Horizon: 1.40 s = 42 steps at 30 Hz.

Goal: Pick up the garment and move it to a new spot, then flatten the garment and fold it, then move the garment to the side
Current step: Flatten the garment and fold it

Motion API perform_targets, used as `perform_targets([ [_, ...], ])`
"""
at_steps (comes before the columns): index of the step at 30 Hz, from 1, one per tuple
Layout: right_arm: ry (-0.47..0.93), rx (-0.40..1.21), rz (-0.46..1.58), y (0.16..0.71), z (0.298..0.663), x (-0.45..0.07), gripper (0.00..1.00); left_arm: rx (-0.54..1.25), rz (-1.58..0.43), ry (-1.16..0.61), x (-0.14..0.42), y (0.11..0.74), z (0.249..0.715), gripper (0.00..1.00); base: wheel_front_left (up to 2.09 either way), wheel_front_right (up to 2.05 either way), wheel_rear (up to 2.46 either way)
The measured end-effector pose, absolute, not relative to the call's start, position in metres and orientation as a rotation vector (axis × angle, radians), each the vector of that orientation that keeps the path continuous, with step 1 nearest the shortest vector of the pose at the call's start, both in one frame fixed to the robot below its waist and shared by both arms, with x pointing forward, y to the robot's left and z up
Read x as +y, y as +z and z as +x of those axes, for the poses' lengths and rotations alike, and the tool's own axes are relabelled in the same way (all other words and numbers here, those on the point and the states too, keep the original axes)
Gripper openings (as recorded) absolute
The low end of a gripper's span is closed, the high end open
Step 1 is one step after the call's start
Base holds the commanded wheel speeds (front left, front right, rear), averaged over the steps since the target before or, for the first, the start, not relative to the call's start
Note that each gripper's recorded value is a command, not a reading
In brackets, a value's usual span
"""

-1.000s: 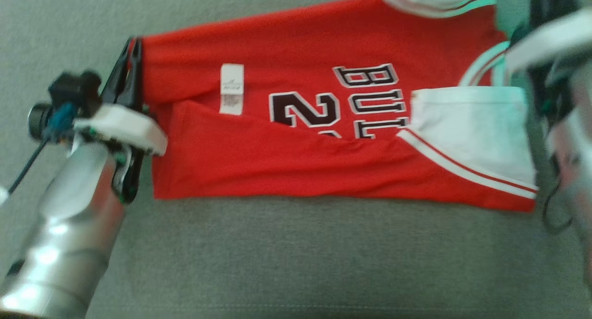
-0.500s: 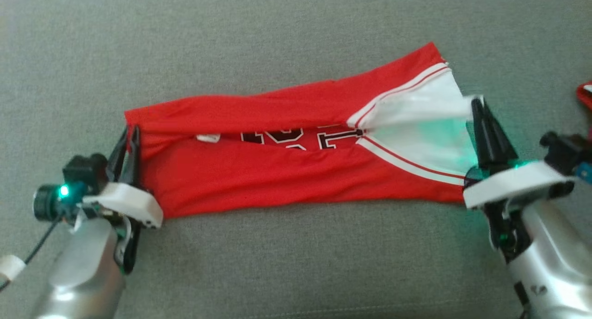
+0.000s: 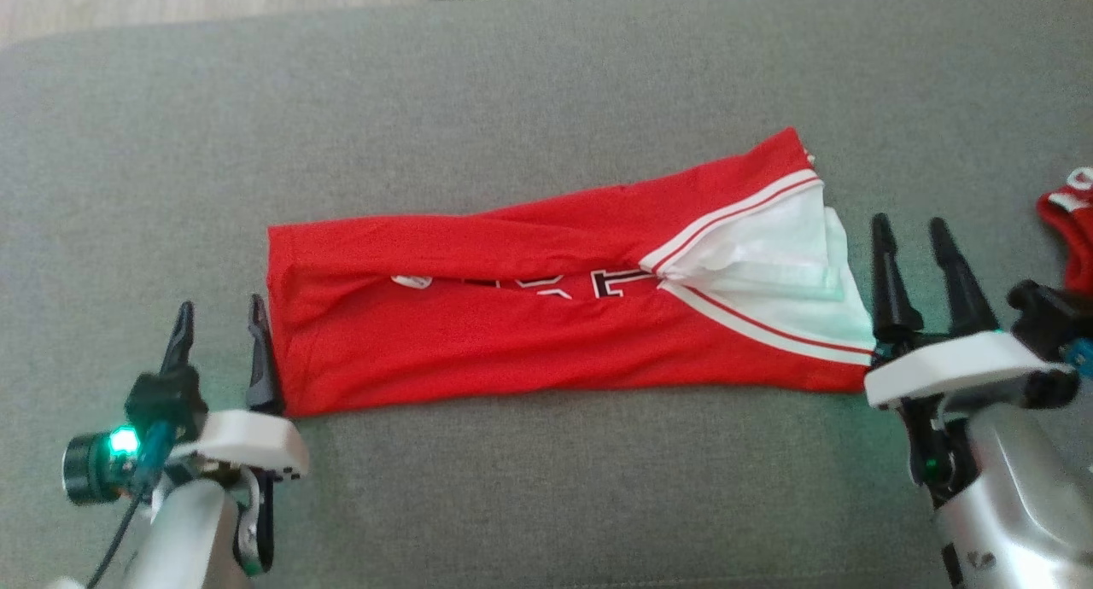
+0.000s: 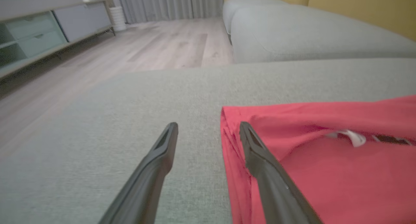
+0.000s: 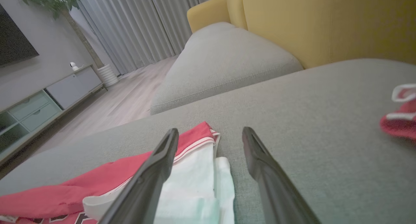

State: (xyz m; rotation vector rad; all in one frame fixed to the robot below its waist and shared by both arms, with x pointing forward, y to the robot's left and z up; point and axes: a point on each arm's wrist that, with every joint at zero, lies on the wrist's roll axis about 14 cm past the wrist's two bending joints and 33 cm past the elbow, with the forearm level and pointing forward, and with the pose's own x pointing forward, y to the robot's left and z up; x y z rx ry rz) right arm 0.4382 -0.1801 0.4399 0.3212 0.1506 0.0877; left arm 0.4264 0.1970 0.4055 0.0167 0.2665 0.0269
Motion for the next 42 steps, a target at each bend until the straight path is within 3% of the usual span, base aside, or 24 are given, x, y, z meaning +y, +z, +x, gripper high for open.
perform_targets([
  [4, 0.051, 0.082, 0.253, 0.457, 0.428, -0.187, 1.0, 0.173, -0.013, 0.098, 0.203, 0.432, 0.414, 1.0, 0.0, 0.0, 0.0],
  [15, 0.027, 0.121, 0.219, 0.445, 0.375, -0.18, 1.0, 0.139, -0.036, 0.093, 0.188, 0.441, 0.353, 1.0, 0.0, 0.0, 0.0],
  [24, 0.057, 0.151, 0.242, 0.437, 0.368, -0.166, 1.0, 0.15, -0.054, 0.081, 0.185, 0.436, 0.335, 1.0, 0.0, 0.0, 0.0],
  [29, 0.05, 0.211, 0.243, 0.419, 0.373, -0.165, 1.0, 0.179, -0.06, 0.074, 0.184, 0.427, 0.335, 1.0, 0.0, 0.0, 0.0],
  [36, 0.053, 0.244, 0.227, 0.414, 0.426, -0.16, 1.0, 0.216, -0.085, 0.064, 0.178, 0.416, 0.346, 1.0, 0.0, 0.0, 0.0],
  [42, 0.025, 0.397, 0.241, 0.376, 0.44, -0.158, 1.0, 0.252, -0.12, 0.108, 0.186, 0.406, 0.348, 1.0, 0.0, 0.0, 0.0],
])
